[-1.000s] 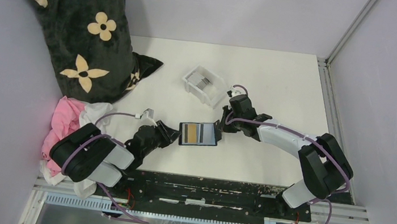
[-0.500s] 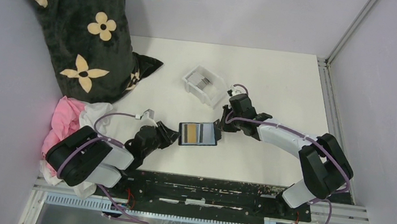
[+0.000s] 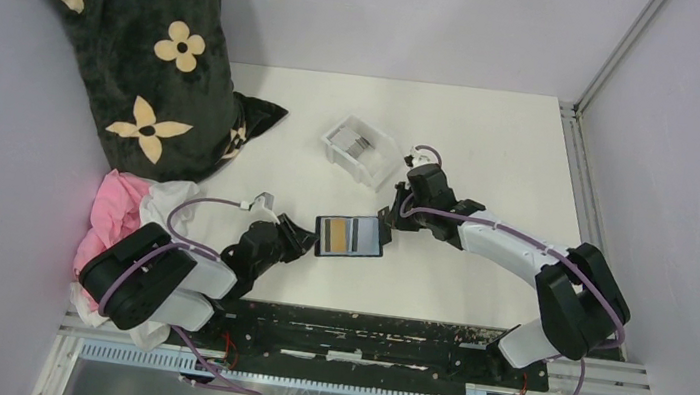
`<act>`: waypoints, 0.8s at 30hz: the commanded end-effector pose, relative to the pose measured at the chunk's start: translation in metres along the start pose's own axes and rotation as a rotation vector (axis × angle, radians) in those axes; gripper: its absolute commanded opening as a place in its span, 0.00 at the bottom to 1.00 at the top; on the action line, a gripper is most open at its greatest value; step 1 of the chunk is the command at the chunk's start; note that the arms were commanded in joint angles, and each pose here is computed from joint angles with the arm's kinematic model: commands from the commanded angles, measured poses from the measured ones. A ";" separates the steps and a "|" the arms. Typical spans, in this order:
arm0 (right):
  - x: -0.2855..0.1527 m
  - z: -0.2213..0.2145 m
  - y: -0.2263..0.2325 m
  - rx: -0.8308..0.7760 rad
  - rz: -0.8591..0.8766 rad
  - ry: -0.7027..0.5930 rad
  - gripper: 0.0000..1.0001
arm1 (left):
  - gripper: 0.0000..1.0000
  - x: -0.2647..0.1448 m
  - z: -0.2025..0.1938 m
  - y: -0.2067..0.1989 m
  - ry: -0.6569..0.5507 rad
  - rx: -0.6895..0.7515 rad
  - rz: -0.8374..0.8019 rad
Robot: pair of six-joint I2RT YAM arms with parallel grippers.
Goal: Put the credit cards into the card holder
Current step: Turn over the card slot in the card holder.
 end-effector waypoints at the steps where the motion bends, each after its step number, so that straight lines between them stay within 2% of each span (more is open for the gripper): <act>1: -0.004 0.018 0.017 0.005 0.043 -0.055 0.01 | 0.33 0.004 0.009 -0.007 -0.036 0.045 -0.008; 24: 0.019 0.000 0.012 0.045 0.043 -0.006 0.01 | 0.33 0.005 0.008 -0.010 -0.034 0.052 -0.009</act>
Point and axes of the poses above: each gripper's point midway between its finger pads, its own x axis out along the fingers, its own y axis along the line the jaws close on, z = x × y, the point moved 2 cm from there along -x, back along the fingers, and after that the axes turned 4 degrees about x, right-handed, at the moved point
